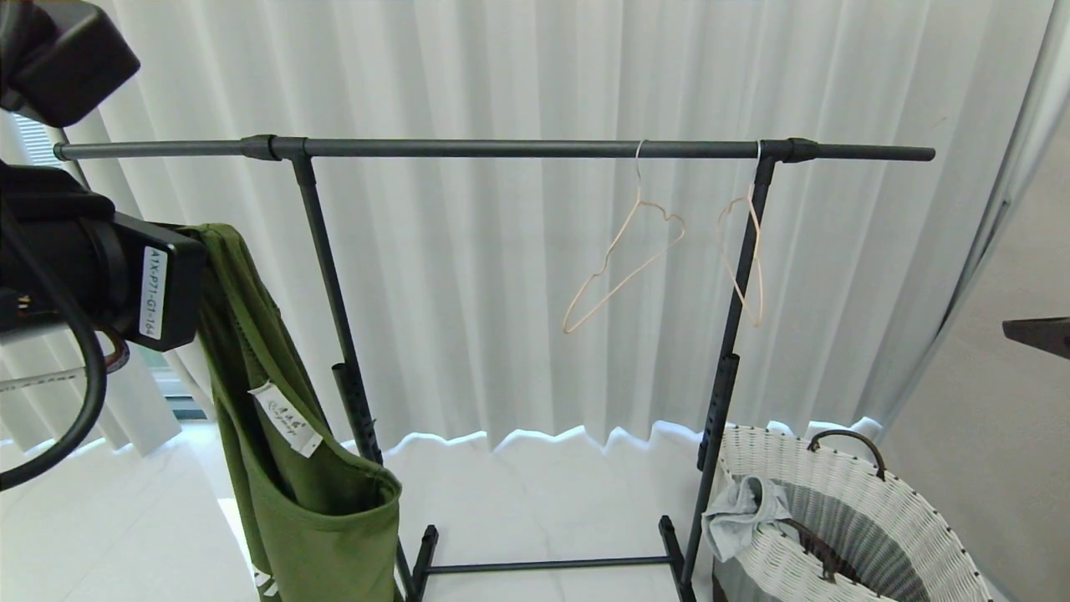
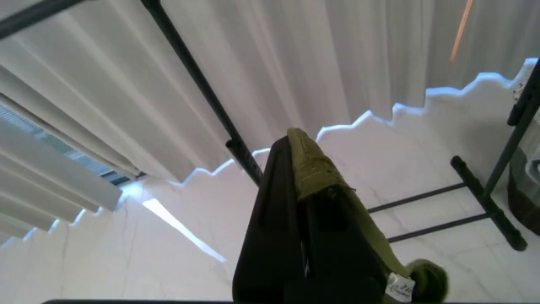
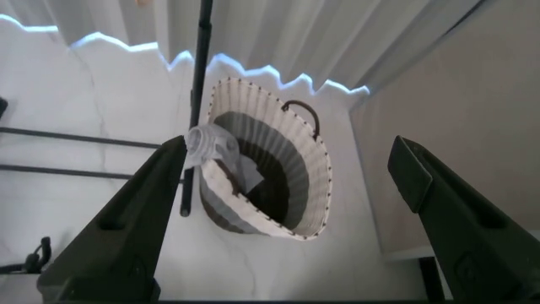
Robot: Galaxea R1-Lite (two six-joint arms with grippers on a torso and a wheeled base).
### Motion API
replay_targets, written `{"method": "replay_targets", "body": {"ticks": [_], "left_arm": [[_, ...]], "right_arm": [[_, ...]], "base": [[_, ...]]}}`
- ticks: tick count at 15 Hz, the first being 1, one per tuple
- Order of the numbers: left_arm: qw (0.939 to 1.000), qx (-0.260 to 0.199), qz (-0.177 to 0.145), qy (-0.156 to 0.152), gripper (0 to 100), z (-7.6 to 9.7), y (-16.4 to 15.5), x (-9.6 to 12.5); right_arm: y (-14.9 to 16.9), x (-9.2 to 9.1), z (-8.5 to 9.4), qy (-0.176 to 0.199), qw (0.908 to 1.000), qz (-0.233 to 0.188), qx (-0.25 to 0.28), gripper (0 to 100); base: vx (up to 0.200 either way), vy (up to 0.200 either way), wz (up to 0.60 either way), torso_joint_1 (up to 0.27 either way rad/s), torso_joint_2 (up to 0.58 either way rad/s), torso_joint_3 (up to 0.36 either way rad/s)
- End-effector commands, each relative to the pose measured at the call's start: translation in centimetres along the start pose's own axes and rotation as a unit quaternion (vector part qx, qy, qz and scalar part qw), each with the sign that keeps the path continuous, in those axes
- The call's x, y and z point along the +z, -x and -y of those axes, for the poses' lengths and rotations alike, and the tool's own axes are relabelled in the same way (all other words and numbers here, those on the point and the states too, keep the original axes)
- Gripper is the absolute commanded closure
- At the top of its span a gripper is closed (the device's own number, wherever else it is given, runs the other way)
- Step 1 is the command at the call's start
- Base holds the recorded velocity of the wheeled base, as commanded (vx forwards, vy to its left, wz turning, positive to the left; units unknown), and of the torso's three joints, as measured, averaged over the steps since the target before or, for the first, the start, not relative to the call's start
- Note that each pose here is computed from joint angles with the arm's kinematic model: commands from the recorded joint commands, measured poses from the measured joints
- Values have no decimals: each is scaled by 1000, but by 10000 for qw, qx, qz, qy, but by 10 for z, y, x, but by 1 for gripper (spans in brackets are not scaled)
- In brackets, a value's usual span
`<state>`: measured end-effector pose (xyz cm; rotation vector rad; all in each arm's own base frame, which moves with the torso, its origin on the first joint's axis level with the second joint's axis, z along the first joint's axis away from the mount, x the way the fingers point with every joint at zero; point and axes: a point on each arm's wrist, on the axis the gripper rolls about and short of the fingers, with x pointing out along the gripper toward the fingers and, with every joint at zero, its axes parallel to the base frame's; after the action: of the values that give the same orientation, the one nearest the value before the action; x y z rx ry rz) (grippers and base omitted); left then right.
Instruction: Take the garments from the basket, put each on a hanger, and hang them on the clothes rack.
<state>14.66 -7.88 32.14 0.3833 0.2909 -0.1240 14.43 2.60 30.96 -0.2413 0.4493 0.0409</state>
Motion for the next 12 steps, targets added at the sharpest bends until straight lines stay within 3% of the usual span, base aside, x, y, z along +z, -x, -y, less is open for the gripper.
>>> {"method": "replay_targets", "body": {"ticks": [1, 6, 12], "left_arm": [[10000, -2, -10, -6, 100, 0, -1, 0], [10000, 8, -34, -14, 100, 1, -2, -1], [10000, 5, -48, -21, 100, 1, -2, -2]], "right_arm": [[0, 1, 0, -7, 10000, 51, -6, 0], [-4, 3, -1, -49, 9994, 313, 164, 0], [-3, 4, -1, -52, 9993, 337, 168, 0]], "base": [[0, 0, 0, 188, -496, -300], [0, 0, 0, 78, -191, -116], [200, 0, 0, 5, -12, -2]]}}
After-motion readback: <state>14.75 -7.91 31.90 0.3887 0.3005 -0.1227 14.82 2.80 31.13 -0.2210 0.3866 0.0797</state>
